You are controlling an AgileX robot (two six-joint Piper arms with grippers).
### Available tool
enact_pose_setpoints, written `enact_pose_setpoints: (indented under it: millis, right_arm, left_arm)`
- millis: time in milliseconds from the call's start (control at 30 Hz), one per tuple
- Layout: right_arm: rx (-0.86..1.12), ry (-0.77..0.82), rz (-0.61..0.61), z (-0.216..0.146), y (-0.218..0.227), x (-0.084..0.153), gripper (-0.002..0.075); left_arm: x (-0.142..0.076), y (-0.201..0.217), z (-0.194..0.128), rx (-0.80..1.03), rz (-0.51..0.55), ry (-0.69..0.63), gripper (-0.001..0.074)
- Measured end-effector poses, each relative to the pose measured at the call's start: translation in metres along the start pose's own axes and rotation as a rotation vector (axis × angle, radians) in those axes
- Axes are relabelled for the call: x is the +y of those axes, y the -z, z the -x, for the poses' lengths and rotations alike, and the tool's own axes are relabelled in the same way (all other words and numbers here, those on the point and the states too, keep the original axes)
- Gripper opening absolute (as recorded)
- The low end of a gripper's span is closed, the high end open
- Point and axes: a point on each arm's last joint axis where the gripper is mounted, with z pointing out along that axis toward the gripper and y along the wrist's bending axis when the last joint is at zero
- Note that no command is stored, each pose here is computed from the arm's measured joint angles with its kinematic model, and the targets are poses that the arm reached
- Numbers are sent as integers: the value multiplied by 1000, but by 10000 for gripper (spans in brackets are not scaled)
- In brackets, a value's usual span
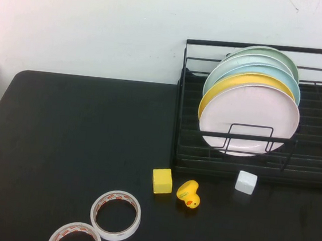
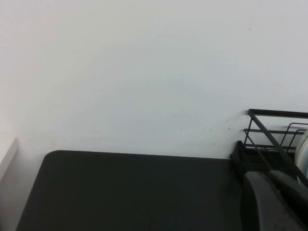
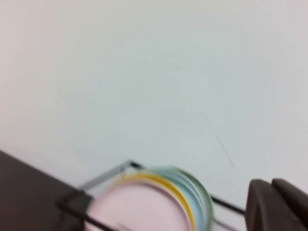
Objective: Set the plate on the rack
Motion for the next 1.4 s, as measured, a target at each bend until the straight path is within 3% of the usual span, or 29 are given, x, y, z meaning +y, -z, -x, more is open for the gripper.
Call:
enact_pose_setpoints:
  millis: [100, 200, 300, 433, 600, 733, 1400]
  right_arm:
    - [106, -17, -53, -20, -1, -2, -2]
    - [248, -180, -100, -46, 2, 0, -2]
    - [404, -247, -195, -69, 12, -3, -2]
    - [462, -298, -290, -87, 21, -4, -2]
    - [534, -376, -308, -112, 25, 4, -2]
    - [530, -422, -331, -114, 25, 5, -2]
    - [538, -332, -447, -115, 27, 0, -2]
  left_arm:
    - [0, 0, 0, 0, 0, -3, -2]
    - [0, 0, 0, 0, 0, -3, -2]
    - [0, 0, 0, 0, 0, -3, -2]
    - [0, 0, 0, 0, 0, -3, -2]
    - [0, 0, 0, 0, 0, -3, -3]
    - [0, 0, 0, 0, -2, -3, -3]
    - [0, 0, 0, 0, -4, -1, -3]
